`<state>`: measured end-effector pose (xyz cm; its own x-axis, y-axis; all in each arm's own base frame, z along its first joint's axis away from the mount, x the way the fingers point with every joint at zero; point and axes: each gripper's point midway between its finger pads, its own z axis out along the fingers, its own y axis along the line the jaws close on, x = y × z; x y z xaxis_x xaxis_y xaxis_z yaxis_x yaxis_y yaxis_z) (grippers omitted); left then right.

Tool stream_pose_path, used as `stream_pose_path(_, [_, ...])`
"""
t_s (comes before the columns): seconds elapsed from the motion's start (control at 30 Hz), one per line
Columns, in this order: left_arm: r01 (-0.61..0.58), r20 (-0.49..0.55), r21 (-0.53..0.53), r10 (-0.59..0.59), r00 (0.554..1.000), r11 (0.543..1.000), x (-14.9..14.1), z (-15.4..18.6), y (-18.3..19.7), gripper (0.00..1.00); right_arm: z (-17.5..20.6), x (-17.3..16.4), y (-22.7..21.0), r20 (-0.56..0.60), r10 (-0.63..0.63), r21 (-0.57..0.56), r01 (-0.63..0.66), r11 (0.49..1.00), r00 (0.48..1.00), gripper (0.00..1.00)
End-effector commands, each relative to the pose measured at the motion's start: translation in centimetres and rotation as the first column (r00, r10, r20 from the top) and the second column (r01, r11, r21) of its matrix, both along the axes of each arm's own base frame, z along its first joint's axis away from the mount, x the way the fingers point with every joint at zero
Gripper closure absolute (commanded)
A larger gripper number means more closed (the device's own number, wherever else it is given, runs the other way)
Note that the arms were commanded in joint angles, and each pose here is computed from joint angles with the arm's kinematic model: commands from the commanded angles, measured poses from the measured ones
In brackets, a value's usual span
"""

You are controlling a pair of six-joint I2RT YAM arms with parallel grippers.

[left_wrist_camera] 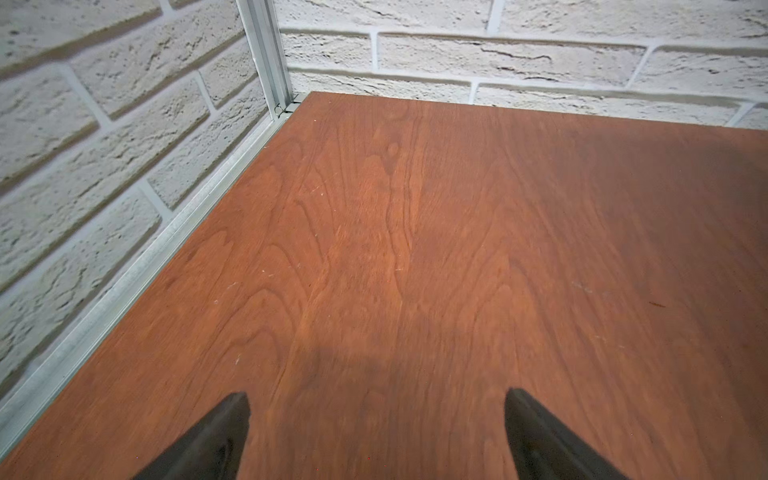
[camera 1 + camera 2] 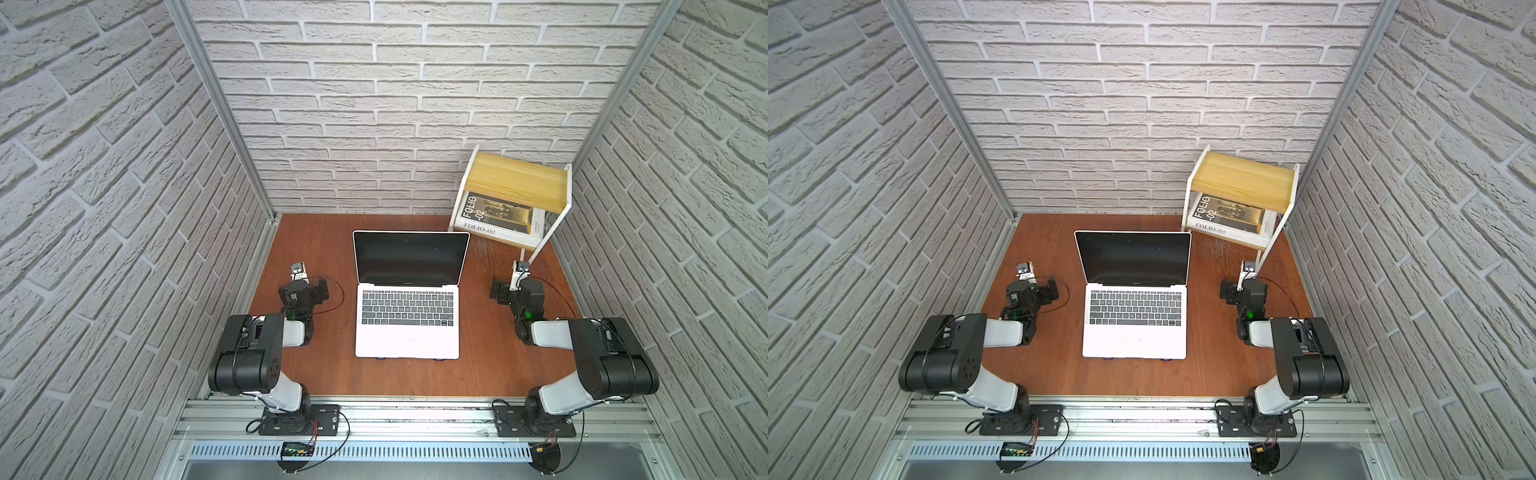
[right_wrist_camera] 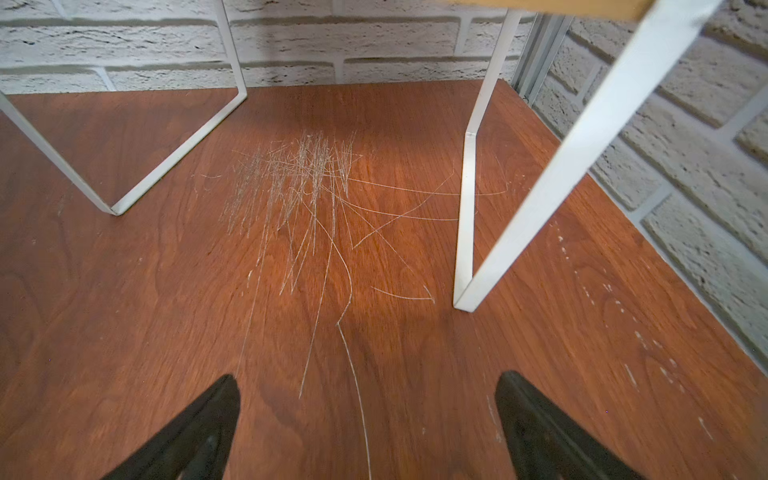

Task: Close the laptop lid and set it aside
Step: Close the lid of the laptop.

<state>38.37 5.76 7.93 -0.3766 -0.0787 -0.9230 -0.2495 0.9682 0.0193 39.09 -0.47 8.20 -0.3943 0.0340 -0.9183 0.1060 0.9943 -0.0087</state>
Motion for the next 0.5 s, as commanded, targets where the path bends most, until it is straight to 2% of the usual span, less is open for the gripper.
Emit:
stream_pose_path(0.0, [-0.009,0.036,-0.001,0.009,0.999,1.000,0.52,0.97,0.15,0.01,1.08,0.64,-0.24,0.039,-0.017,0.008,0.017,1.000,0.999,0.01])
stream_pose_path(0.47, [-0.007,0.034,-0.005,0.007,0.999,1.000,0.57,0.93,0.21,0.02,1.02,0.69,-0.29,0.036,-0.007,0.023,0.006,1.000,0.999,0.01])
